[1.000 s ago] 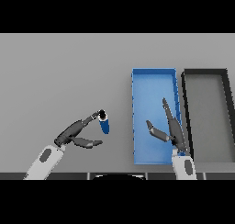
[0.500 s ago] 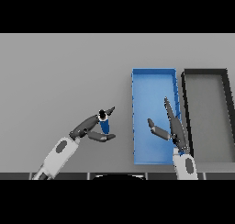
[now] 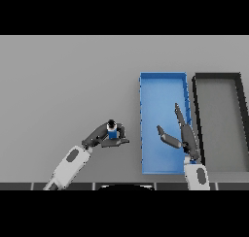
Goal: Pick up the blue pipe and place it into the blue bin.
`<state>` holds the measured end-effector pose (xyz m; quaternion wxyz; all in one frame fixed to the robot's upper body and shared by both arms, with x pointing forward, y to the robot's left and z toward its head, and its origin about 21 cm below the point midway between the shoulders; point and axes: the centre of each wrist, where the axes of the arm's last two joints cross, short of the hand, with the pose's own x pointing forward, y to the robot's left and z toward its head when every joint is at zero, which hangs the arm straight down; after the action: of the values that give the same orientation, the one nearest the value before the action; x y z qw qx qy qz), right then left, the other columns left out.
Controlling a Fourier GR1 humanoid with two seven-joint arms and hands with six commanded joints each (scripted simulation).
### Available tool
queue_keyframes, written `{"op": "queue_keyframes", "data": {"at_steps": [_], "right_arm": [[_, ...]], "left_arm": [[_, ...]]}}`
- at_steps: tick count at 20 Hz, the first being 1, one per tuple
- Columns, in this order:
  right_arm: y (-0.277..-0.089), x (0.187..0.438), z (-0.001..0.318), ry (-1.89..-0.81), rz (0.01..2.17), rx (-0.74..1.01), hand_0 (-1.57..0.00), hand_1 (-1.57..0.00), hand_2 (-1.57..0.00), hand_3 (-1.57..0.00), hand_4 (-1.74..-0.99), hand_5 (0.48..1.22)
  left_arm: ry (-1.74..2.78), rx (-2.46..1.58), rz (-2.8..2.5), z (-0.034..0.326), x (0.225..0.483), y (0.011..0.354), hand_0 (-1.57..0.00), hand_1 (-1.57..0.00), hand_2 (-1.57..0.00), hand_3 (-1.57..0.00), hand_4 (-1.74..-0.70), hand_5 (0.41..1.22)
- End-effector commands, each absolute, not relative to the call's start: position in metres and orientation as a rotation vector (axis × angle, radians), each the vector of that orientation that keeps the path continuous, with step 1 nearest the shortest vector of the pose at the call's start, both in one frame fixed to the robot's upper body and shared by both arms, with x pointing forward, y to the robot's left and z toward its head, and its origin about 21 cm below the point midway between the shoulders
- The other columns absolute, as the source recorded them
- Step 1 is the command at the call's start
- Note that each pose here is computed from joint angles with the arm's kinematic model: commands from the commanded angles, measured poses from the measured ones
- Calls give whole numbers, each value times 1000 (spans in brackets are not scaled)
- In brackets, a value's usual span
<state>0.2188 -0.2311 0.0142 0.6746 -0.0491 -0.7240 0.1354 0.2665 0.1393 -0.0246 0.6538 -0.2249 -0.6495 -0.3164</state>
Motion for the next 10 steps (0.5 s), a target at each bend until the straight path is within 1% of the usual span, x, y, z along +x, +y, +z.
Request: {"op": "queue_keyframes", "data": {"at_steps": [1, 2, 4, 5, 7, 8, 10], "right_arm": [[-229, 220, 14, -1624, 302, -109, 1, 1, 1, 1, -1196, 604], [-230, 221, 15, -1625, 295, -112, 1, 1, 1, 1, -1198, 604], [-233, 221, 14, -1639, 307, -115, 1, 1, 1, 1, -1191, 602], [-228, 222, 15, -1639, 302, -101, 1, 1, 1, 1, -1190, 600], [-231, 223, 14, -1626, 306, -109, 1, 1, 1, 1, -1189, 601], [-230, 221, 14, -1639, 311, -107, 1, 1, 1, 1, -1189, 603], [-229, 222, 13, -1631, 313, -115, 1, 1, 1, 1, -1187, 605]], "left_arm": [[-1479, -523, -730, -26, 265, 138, -1025, -1113, -1142, -1102, -1567, 1034], [-1494, -532, -741, -27, 263, 138, -1134, -1205, -1228, -1174, -1600, 1072], [-1543, -529, -737, -30, 260, 135, -1291, -1337, -1351, -1272, -1647, 1125], [-1543, -519, -729, -29, 261, 132, -1347, -1384, -1395, -1317, -1665, 1144], [-1568, -517, -709, -21, 260, 132, -1428, -1451, -1459, -1382, -1692, 1172], [-1592, -525, -698, -15, 260, 125, -1456, -1475, -1481, -1406, -1702, 1182], [-1643, -547, -677, -3, 262, 122, -1498, -1510, -1513, -1436, -1716, 1196]]}}
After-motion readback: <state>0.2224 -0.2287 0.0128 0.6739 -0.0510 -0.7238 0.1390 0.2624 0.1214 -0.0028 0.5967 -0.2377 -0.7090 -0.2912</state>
